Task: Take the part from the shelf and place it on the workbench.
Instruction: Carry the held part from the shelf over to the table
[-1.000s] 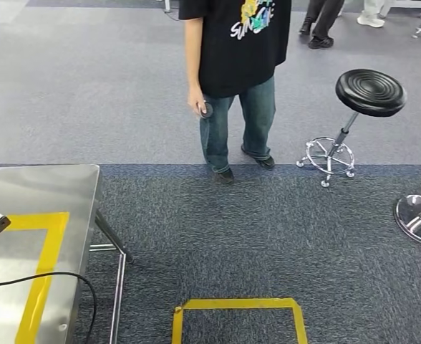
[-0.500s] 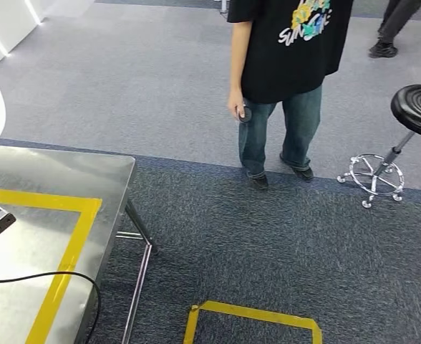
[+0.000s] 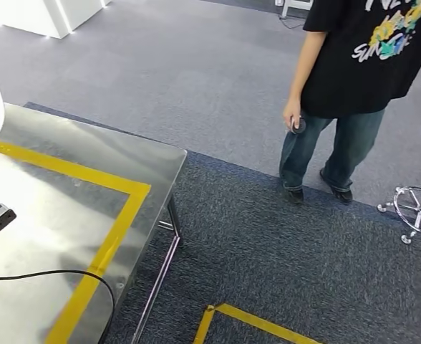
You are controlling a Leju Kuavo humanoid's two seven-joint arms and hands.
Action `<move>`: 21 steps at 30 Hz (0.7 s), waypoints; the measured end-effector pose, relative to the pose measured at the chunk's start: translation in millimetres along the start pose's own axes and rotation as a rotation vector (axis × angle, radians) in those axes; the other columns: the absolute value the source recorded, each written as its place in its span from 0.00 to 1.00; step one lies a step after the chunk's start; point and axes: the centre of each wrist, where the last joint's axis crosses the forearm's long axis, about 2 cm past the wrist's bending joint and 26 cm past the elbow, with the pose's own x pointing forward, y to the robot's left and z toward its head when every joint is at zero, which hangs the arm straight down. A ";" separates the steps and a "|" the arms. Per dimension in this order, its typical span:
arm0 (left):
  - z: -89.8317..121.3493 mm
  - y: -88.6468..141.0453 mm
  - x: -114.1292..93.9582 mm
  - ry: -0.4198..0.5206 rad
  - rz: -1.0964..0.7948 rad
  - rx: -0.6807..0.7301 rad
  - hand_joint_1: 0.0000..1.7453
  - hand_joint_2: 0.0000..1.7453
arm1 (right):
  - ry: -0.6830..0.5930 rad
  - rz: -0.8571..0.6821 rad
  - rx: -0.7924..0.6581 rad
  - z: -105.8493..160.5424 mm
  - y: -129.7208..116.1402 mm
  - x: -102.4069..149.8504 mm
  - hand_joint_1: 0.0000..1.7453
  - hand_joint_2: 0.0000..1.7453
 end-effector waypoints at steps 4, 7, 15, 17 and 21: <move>0.0 -0.8 1.7 -0.005 0.001 -0.004 1.00 1.00 | 0.002 0.000 0.000 0.3 0.0 -0.8 0.00 0.00; -0.4 -0.8 2.1 -0.007 0.001 -0.004 1.00 1.00 | 0.001 0.000 0.000 0.3 0.0 -0.8 0.00 0.00; -2.8 0.6 -0.8 -0.008 -0.007 -0.004 1.00 1.00 | -0.003 0.002 0.001 0.2 0.6 -0.2 0.00 0.00; -2.0 -0.1 -0.5 -0.008 -0.006 -0.009 1.00 1.00 | 0.000 0.003 0.001 0.8 0.7 -1.5 0.00 0.00; 0.4 -1.3 -1.4 -0.006 -0.009 -0.019 1.00 1.00 | 0.000 0.004 0.002 1.0 0.7 -1.9 0.00 0.00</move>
